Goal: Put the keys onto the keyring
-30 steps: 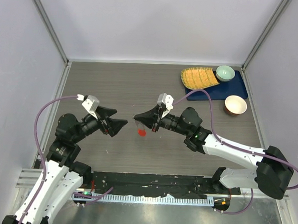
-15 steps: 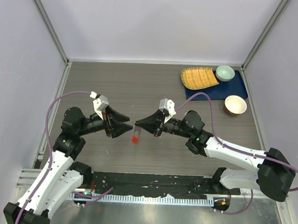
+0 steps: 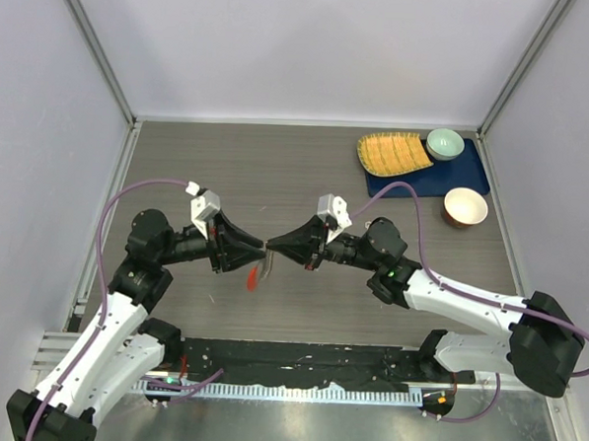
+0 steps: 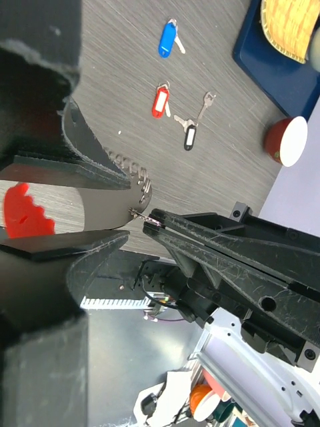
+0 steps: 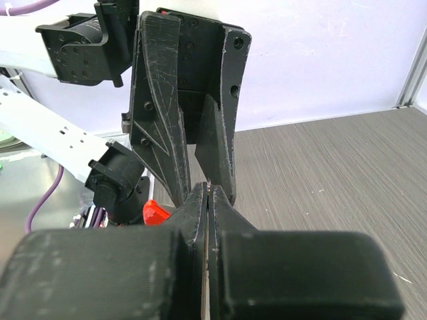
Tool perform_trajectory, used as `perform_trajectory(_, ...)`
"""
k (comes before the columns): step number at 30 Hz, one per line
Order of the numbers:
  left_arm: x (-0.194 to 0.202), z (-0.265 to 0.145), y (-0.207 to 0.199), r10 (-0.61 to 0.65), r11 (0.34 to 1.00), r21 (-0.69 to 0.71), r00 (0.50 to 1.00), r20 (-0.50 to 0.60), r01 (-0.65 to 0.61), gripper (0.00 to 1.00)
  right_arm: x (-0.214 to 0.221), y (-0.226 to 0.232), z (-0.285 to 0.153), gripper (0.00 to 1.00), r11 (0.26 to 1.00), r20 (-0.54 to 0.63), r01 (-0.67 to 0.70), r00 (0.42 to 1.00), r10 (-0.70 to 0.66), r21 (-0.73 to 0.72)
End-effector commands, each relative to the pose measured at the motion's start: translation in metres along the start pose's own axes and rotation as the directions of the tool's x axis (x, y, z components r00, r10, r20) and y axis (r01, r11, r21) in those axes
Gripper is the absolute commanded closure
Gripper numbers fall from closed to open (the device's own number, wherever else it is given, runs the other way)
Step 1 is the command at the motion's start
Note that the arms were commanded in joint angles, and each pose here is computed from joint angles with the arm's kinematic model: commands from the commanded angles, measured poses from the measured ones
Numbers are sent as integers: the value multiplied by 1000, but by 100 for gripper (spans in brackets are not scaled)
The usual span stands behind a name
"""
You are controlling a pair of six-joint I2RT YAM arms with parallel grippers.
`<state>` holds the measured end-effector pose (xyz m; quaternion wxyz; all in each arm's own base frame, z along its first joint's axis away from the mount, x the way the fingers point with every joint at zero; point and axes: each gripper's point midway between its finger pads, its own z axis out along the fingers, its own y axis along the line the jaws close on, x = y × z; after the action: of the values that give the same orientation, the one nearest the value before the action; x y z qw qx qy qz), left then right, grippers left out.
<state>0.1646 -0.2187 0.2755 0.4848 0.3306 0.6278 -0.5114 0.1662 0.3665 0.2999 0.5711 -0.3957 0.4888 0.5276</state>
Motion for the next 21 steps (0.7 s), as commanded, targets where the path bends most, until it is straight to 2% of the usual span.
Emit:
perform_trajectory(1,-8,0,-10,53,998,43,998,28,-55,67,-23,9,5,99,998,88,33,996,-28,-50)
perform_trajectory(11,-15,-1,-18,65,995,66,996,54,-69,74,-14,9,10,99,997,69,13,998,-8,-71)
perform_trajectory(16,-13,-1,-19,62,995,74,997,48,-65,83,-13,8,10,99,998,72,5,997,-1,-63)
perform_trajectory(21,-8,-2,-19,56,996,74,998,38,-59,81,-16,6,9,99,999,81,7,997,-3,-52)
